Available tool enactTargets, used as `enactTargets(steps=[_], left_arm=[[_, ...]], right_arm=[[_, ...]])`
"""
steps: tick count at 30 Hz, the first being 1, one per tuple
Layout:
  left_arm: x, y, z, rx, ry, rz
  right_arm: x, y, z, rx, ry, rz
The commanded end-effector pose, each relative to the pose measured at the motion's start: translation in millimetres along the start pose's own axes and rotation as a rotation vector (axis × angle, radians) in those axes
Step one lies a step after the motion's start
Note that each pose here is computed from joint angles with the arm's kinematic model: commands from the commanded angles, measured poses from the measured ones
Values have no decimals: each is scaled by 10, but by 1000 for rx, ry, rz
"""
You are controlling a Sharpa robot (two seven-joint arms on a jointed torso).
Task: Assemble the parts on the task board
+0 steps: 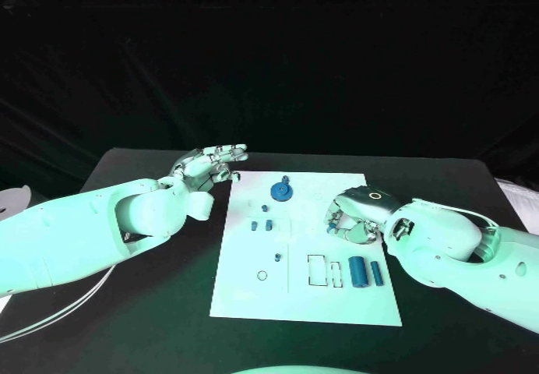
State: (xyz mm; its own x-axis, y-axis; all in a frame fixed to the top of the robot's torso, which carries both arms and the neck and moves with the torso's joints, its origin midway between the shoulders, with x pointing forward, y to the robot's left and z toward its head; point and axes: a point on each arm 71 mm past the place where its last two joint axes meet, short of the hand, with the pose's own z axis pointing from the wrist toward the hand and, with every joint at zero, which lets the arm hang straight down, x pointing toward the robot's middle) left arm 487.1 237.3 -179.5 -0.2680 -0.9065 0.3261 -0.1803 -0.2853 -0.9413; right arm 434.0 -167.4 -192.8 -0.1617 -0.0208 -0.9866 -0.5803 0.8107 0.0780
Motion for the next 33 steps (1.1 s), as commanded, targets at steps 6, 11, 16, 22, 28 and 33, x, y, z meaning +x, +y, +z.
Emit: enactTargets(steps=[6,11,16,22,28,33], left_arm=[[22,-3,1,1,20,-8],[22,-2,1,-1,20,-8],[19,-7,2,5,26,14],[21,-7,4,6,28,21],[24,-5,7,6,28,24],[22,-3,9,6,26,25]], right_arm=[[78,1,32,4,42,-35],[115,-1,53,8,53,-47],[141,7,61,8,60,-51],[139,23,65,7,51,-47],[133,16,64,14,41,-44],[119,25,55,11,26,-39]])
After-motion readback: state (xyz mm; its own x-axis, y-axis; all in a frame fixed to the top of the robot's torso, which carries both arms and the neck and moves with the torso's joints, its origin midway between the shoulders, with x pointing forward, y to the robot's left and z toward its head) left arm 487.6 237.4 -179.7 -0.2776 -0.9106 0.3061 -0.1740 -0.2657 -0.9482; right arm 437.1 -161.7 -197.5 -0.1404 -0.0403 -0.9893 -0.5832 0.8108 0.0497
